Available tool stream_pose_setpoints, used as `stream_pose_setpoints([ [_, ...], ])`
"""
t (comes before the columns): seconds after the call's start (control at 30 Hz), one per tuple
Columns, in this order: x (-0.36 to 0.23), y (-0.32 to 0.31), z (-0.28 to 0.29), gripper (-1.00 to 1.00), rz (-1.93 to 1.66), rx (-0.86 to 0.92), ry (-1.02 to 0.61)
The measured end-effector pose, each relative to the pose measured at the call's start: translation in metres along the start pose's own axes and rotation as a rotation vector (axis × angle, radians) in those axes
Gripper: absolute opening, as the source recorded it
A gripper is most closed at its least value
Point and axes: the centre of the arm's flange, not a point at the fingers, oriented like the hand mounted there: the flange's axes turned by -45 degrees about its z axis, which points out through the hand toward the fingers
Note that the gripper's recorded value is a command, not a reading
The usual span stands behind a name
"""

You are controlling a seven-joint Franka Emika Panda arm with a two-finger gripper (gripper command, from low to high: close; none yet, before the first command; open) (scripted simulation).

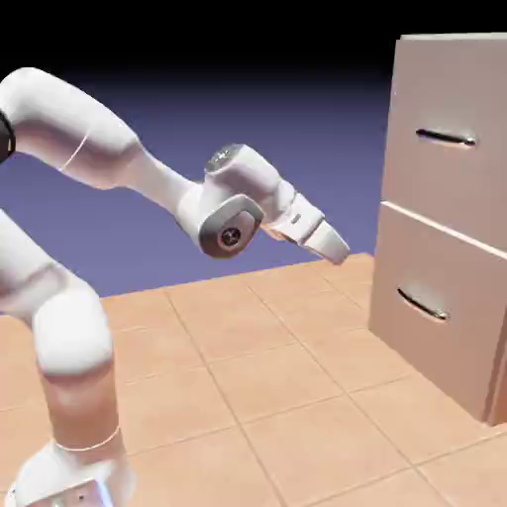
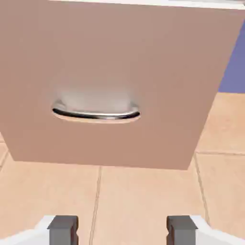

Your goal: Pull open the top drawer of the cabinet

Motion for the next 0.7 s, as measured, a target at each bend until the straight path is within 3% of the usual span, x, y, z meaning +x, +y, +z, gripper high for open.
stream_pose_setpoints([
  [0.4, -0.061, -0.116, 0.129, 0.00, -0.800, 0.091, -0.396],
  [0.7, -0.121, -0.201, 0.177, 0.00, -1.322, 0.297, -0.476],
])
